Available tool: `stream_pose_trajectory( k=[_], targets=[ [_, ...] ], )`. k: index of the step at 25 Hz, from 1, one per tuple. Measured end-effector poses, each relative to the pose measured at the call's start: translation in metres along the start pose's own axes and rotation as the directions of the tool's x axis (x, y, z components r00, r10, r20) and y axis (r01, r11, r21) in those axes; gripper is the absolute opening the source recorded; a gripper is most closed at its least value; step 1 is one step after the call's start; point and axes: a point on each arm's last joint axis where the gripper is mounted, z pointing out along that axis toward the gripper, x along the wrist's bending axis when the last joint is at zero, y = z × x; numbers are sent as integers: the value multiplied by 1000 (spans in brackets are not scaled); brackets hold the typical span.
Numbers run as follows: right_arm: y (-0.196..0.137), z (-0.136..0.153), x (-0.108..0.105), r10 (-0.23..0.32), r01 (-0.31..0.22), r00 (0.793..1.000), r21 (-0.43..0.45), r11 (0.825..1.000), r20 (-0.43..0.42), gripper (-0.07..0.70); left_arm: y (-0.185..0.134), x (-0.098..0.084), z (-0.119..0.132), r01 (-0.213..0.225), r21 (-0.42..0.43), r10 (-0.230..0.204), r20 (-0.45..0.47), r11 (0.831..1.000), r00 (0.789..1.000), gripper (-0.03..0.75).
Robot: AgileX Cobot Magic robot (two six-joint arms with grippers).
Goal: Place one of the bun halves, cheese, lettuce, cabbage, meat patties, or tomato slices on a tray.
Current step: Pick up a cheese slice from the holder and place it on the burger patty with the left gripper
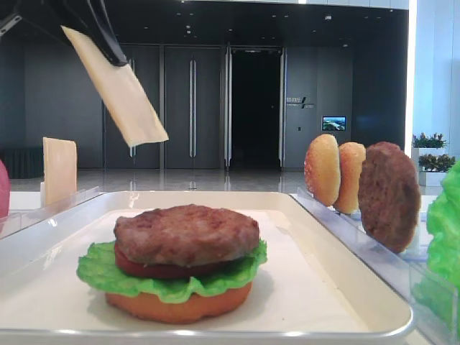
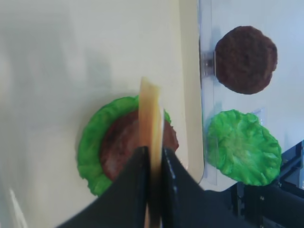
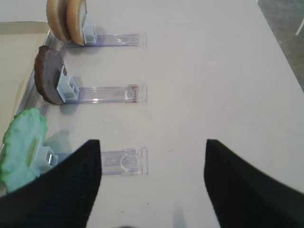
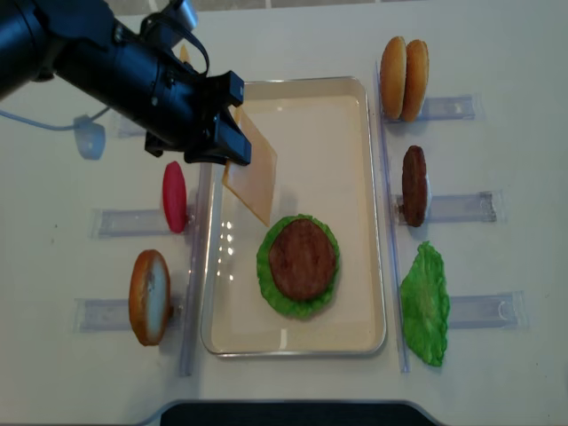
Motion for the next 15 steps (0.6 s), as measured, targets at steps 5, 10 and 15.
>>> stream_pose_trajectory(
  k=[5, 10, 15],
  targets=[
    [0, 0, 0, 0, 0, 1000, 0, 1000, 0, 471, -15, -8, 18, -10, -46, 13, 65, 999, 998, 35],
    [0, 0, 0, 0, 0, 1000, 0, 1000, 0, 471, -27, -11, 32, 0, -54, 6, 119, 999, 993, 35],
    [0, 0, 0, 0, 0, 1000, 0, 1000, 0, 471, -36, -9, 41, 27, -46, -20, 151, 999, 988, 35]
  ],
)
